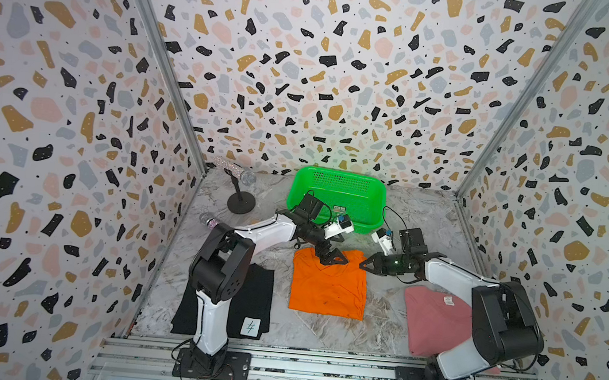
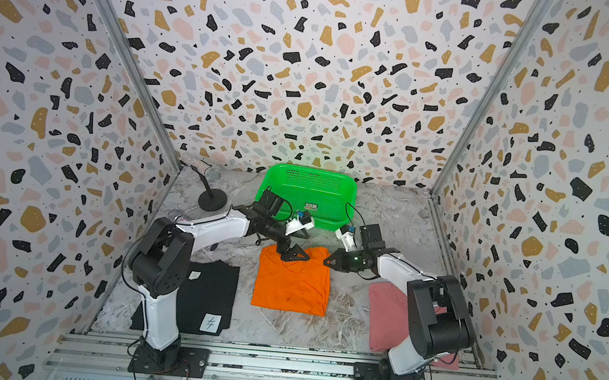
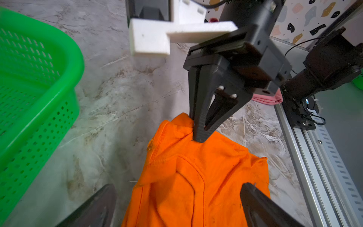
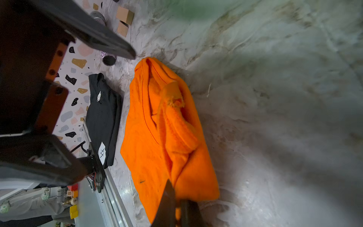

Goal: Put the folded t-shirts into the basket
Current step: Pick up the T-shirt from the center of the board.

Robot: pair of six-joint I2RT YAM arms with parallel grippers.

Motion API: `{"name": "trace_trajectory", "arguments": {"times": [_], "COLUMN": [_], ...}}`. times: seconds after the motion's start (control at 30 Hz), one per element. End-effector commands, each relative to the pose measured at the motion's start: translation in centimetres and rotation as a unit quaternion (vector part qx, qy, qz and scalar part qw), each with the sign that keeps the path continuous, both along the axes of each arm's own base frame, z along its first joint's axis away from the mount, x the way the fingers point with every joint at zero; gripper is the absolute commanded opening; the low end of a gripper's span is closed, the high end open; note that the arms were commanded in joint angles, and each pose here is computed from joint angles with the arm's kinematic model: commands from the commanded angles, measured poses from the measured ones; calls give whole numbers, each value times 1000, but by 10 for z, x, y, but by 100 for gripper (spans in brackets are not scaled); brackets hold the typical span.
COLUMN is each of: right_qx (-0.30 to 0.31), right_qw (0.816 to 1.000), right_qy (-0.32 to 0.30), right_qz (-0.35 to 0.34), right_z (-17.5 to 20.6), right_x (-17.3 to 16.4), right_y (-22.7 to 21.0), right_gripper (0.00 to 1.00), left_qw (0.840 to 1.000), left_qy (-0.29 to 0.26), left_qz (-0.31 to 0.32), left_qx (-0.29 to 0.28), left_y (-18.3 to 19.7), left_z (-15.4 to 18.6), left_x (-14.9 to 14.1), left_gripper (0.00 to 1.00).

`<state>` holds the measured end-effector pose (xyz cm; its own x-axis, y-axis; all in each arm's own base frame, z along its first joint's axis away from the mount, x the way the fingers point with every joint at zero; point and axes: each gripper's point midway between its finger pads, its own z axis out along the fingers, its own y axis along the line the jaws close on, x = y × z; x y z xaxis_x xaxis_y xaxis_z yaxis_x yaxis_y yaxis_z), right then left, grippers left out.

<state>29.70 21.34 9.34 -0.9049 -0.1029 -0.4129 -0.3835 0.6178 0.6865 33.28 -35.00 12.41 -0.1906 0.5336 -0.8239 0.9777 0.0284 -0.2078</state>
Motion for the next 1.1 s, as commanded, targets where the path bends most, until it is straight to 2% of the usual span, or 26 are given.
{"name": "trace_trajectory", "arguments": {"times": [0.0,0.2,0.4,0.5,0.63,0.67,0.73,0.8,0.87,0.93,1.0,1.07], "right_qx": [2,22,39,41,38,38,35,31,34,36,32,22], "right_qw": [996,985,971,966,966,967,971,978,982,984,985,986], "right_qy": [-76,-158,-223,-244,-246,-244,-229,-203,-184,-174,-168,-160], "right_qz": [35,65,76,74,72,70,59,43,36,26,23,33], "right_z": [20,41,55,60,62,62,61,58,58,63,66,66], "right_x": [-1,-10,-19,-20,-20,-20,-18,-18,-20,-21,-23,-28], "right_y": [7,14,15,14,13,12,11,9,9,7,5,3], "right_gripper": [0,0,0,0,0,5,29,46,52,65,77,79], "left_qw": [998,997,992,990,989,989,989,988,987,986,986,985], "left_qy": [-12,8,2,12,22,24,24,25,20,20,19,20], "left_qz": [-52,-77,-121,-136,-147,-146,-146,-152,-159,-164,-168,-169], "left_qx": [-24,10,27,19,15,15,13,8,3,-1,-4,-7], "left_y": [-7,-19,-23,-24,-25,-25,-26,-25,-24,-23,-22,-22], "left_z": [16,9,-1,-3,-4,-4,-2,0,1,1,2,2], "left_x": [-3,-4,-29,-38,-42,-41,-40,-43,-46,-49,-51,-52], "left_gripper": [100,97,86,72,46,41,32,24,18,9,9,10]}}
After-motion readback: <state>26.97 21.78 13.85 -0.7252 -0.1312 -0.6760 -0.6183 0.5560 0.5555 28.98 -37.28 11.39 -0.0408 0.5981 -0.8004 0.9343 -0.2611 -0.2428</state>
